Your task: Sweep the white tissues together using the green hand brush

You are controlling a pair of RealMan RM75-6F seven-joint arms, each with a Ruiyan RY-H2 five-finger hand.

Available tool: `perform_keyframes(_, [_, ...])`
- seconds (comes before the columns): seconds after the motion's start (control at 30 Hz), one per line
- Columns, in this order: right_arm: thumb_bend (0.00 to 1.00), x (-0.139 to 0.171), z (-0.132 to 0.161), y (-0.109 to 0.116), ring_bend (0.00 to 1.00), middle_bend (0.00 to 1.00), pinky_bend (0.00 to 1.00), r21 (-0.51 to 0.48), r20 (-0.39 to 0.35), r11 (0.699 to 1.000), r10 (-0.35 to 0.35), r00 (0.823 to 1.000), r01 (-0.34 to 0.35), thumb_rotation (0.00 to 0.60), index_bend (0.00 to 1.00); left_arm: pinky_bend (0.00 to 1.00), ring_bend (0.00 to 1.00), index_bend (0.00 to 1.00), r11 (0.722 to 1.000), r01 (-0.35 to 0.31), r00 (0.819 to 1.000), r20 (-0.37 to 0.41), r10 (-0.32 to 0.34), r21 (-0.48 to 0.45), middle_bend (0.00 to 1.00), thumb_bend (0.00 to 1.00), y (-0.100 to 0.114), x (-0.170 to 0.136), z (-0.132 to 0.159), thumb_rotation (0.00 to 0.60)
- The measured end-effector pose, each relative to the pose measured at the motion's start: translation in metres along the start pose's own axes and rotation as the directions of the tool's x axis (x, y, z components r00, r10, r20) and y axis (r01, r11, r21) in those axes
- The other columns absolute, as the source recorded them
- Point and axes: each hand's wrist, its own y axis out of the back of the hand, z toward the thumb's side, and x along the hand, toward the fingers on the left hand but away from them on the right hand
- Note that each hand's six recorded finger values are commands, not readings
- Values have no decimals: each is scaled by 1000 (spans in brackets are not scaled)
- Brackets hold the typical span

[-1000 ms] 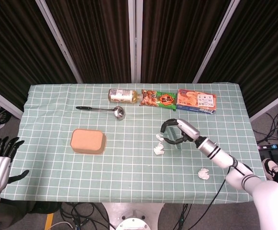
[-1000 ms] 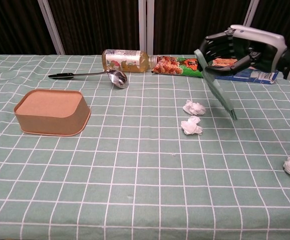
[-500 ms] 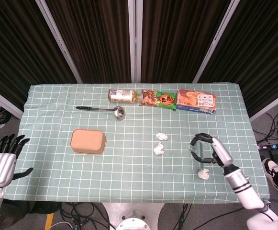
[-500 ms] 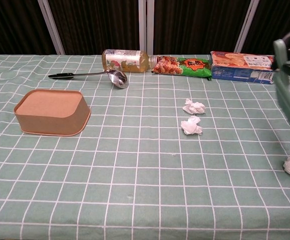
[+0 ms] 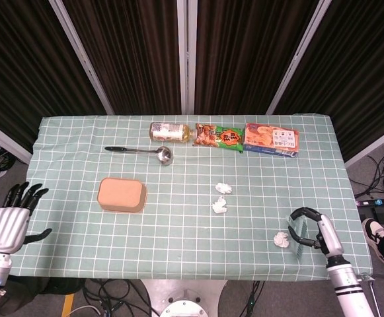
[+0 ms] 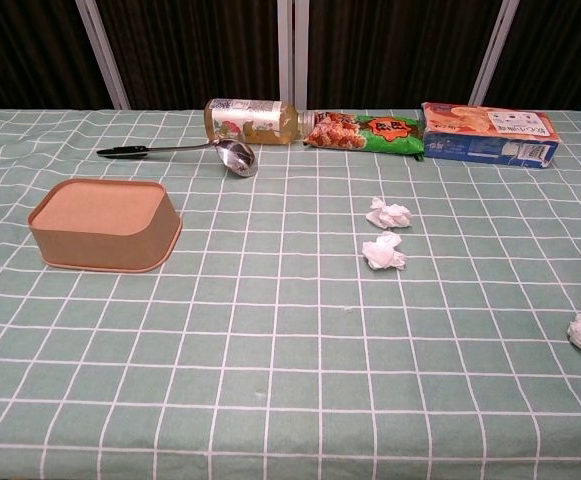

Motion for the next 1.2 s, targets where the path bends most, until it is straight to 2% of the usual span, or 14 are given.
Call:
perform_keyframes(0.23, [408,-6,-2,-35,349,666,172,20,-8,1000,-19,1000,19,600,811,15,0,150,1000,3,1000,-17,-3,-7,95,100,-1,-4,-6,600])
perform_keyframes(0.43, [427,-33,9,-56,349,666,171,40,-61,997,-63,996,65,600,811,15,0,150,1000,-9,1000,-20,9,-18,95,100,1,-6,-8,600])
perform_keyframes(0.87, [427,-118,57,-106,349,669,171,91,-183,996,28,983,-11,600,811,15,0,150,1000,-18,999,-36,17,-25,95,100,3,-15,-13,600])
perform_keyframes(1.2, [426,-148,80,-144,349,671,171,92,-242,994,78,967,-57,600,810,15,0,150,999,-14,999,-47,12,-32,95,100,1,-16,-15,600])
